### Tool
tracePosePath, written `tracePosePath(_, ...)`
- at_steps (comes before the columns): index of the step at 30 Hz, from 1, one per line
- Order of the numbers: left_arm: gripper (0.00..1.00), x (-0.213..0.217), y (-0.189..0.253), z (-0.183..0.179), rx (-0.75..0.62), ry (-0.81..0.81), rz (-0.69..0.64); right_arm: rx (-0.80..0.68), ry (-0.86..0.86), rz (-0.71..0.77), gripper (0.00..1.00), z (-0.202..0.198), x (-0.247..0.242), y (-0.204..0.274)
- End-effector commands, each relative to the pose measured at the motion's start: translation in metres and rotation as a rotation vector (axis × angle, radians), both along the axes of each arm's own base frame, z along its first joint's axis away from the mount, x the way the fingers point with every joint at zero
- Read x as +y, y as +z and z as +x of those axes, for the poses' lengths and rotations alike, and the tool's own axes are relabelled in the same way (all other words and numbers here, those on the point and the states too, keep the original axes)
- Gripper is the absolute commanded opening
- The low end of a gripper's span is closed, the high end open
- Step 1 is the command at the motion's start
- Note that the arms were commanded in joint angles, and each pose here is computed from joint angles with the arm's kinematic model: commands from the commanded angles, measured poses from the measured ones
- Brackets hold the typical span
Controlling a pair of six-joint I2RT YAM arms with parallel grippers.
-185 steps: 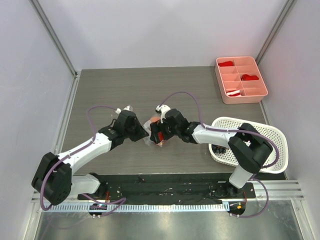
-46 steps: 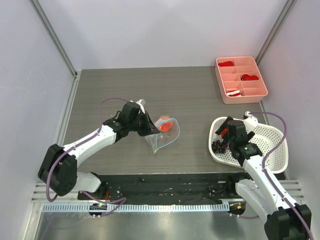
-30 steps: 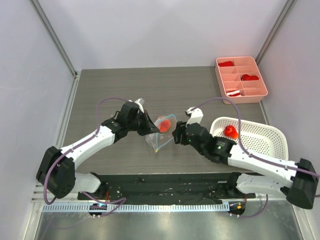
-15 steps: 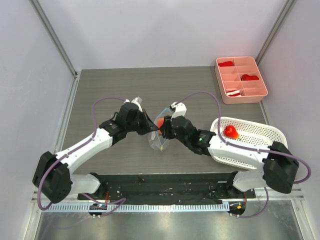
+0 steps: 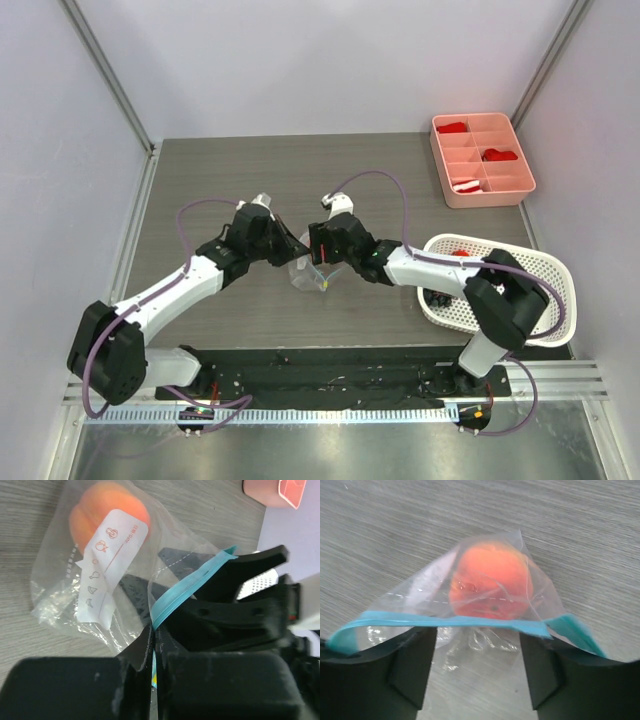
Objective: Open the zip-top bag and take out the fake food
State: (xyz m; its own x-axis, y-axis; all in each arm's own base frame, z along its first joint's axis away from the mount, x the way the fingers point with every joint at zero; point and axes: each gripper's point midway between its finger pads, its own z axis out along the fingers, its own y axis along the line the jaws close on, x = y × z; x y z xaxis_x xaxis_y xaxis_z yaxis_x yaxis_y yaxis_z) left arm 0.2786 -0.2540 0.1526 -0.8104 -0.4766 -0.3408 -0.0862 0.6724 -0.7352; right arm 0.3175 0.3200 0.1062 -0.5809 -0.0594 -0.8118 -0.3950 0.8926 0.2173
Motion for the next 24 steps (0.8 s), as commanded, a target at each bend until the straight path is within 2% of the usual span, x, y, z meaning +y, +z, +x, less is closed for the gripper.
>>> tracePosePath(1,0.0,0.002,0.004,0.014,-0.032,0.036,-0.042,-0.078,0.064,-0.031,0.77,0.021,0.015,0.004)
tracePosePath(3,0.0,0.004,-0.002,0.015,-0.019,0.041,-0.04,-0.07,0.056,-0.057,0.83,0.027,0.016,-0.006)
tracePosePath(4,0.0,0.005,-0.003,0.015,-0.017,0.043,-0.04,-0.08,0.057,-0.064,0.92,0.03,0.017,-0.008)
tracePosePath(5,0.0,0.006,-0.005,0.015,-0.015,0.043,-0.038,-0.084,0.062,-0.068,0.97,0.032,0.019,-0.013)
tracePosePath(7,0.0,0.009,-0.007,0.016,-0.015,0.048,-0.039,-0.12,0.074,-0.053,1.0,0.035,0.023,-0.011)
tracePosePath(13,0.0,0.014,-0.002,0.013,-0.044,0.022,0.004,-0.178,0.102,0.079,1.0,0.031,0.027,0.009)
tracePosePath(14,0.0,0.022,-0.007,0.012,-0.041,0.026,0.062,-0.165,0.076,0.086,1.0,0.03,0.022,0.007)
tracePosePath(17,0.0,0.032,-0.001,0.015,-0.051,0.04,0.13,-0.137,0.045,0.078,1.0,0.031,0.007,0.005)
tracePosePath(24,0.0,0.032,0.017,0.019,-0.129,0.031,0.116,-0.108,0.163,0.15,1.0,0.016,0.025,0.023)
